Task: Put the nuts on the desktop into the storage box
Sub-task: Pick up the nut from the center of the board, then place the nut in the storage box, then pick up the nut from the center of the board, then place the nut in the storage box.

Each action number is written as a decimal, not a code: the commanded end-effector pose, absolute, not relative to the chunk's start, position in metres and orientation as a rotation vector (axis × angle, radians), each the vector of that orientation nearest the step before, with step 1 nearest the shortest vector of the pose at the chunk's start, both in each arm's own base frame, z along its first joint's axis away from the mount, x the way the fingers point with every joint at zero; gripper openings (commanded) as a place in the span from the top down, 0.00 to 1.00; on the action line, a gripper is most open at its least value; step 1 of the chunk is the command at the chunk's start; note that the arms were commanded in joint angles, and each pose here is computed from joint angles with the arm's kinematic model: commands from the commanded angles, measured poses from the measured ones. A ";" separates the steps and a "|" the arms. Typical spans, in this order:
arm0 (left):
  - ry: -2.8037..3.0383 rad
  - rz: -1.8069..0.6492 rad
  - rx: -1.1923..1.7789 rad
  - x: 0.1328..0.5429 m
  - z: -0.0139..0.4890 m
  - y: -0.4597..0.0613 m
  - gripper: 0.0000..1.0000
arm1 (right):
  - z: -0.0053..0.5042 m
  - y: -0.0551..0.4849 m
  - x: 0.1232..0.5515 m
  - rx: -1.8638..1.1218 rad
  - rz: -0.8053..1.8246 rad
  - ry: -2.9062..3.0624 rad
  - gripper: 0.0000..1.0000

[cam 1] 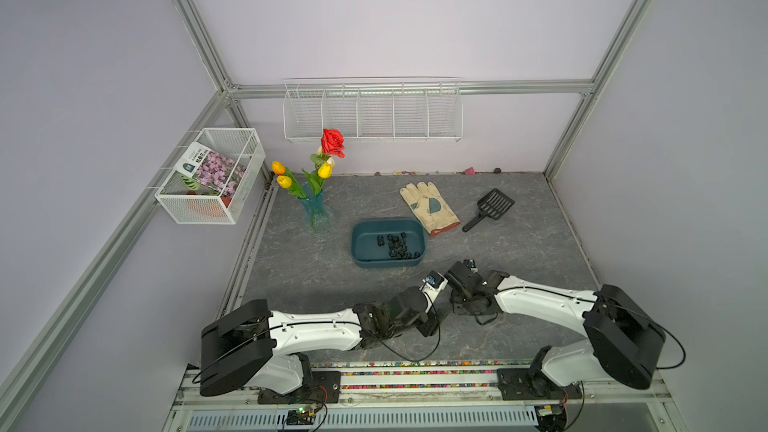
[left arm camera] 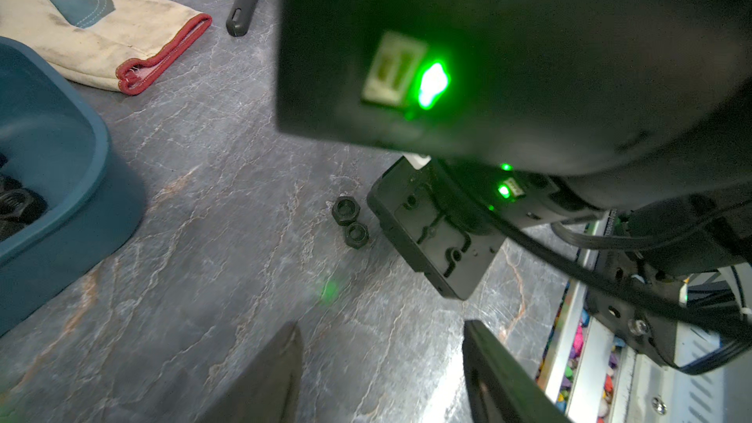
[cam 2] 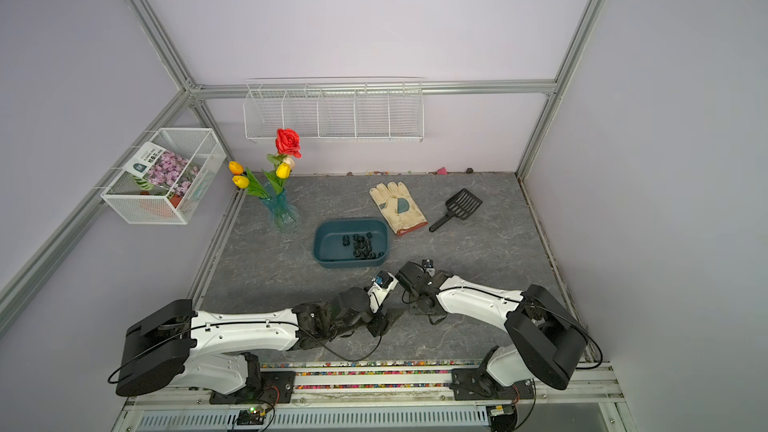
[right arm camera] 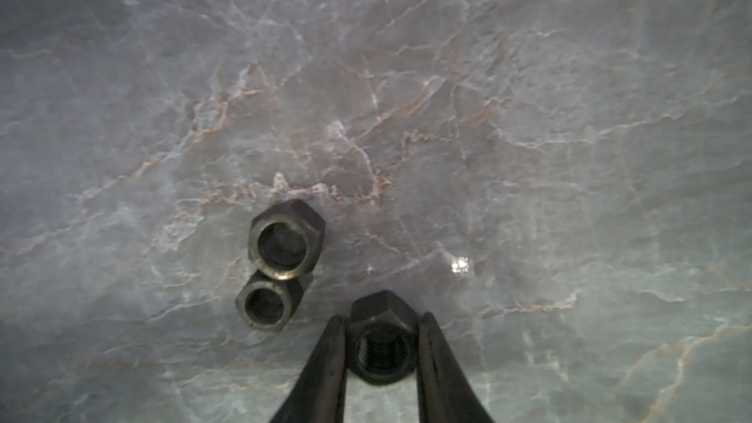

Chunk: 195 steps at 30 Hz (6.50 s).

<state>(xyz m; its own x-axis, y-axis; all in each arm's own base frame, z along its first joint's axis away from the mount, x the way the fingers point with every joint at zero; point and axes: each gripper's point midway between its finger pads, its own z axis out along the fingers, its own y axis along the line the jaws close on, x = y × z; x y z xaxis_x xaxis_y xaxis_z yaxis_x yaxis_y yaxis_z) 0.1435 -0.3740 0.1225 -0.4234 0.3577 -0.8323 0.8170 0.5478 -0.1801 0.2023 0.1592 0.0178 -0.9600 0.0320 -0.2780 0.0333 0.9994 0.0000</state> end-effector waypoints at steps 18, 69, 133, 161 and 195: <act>1.968 -0.594 0.732 0.200 0.158 -0.330 0.35 | 0.079 0.184 0.248 -0.118 -0.008 2.753 0.85; 1.916 -0.545 0.574 0.261 0.153 -0.269 0.36 | 0.040 0.340 0.388 -0.518 0.304 2.800 0.85; 1.969 -0.691 0.862 0.182 0.149 -0.327 0.35 | 0.087 0.189 0.267 -0.168 0.015 2.796 0.52; 2.024 -0.699 0.896 0.168 0.123 -0.340 0.35 | 0.015 0.190 0.236 -0.145 0.033 2.917 0.53; 2.017 -0.723 0.883 0.165 0.119 -0.337 0.35 | 0.012 0.189 0.236 -0.161 -0.006 2.914 0.82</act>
<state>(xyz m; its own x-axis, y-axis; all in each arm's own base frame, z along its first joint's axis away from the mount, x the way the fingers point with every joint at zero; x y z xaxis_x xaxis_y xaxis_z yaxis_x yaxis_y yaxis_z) 0.1659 -0.3370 0.1124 -0.4362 0.3574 -0.8258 0.7885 0.5940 -0.1594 0.2400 0.1933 0.0189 -0.9669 -0.0975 -0.2360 -0.1032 0.9946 0.0118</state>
